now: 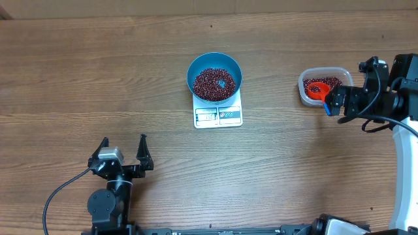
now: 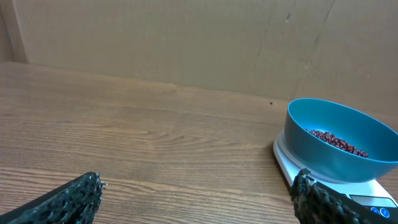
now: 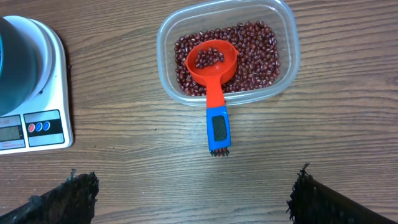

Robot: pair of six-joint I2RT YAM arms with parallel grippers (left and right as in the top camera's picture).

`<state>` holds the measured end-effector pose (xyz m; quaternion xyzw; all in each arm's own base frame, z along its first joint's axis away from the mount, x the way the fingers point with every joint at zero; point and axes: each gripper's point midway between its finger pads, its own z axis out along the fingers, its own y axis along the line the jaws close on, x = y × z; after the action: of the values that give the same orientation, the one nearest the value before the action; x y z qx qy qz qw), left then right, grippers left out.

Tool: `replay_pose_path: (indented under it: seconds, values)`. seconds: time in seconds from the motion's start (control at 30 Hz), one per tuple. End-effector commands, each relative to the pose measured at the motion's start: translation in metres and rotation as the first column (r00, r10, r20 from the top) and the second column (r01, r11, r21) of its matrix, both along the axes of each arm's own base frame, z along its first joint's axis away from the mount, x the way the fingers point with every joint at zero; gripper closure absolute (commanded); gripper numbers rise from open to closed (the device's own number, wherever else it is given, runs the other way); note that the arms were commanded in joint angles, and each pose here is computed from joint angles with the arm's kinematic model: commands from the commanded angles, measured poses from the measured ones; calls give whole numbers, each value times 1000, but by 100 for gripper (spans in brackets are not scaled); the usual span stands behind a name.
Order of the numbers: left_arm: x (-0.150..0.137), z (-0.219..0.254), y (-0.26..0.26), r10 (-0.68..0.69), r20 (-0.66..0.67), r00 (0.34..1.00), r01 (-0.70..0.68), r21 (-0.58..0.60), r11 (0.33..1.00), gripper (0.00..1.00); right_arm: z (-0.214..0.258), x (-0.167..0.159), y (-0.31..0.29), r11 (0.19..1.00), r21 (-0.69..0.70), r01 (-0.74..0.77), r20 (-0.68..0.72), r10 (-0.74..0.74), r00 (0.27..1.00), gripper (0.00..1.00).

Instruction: Scoop item into bowl and weigh 150g on scale

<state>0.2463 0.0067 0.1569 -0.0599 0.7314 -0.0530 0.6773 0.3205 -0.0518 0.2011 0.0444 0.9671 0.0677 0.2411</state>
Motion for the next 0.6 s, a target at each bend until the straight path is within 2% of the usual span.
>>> replay_pose_path:
  seconds: [0.0,0.43,0.57]
  values:
    - [0,0,4,20,3,1000,-20,-6,1000,0,12,4,0,1000,-7,-3,39,3,999,0]
    - [0,0,4,20,3,1000,-20,-5,1000,1,11,5,-1,1000,-6,-3,36,3,999,0]
    - [0,0,4,20,3,1000,-20,-5,1000,0,31,11,0,1000,-20,-9,133,11,991,0]
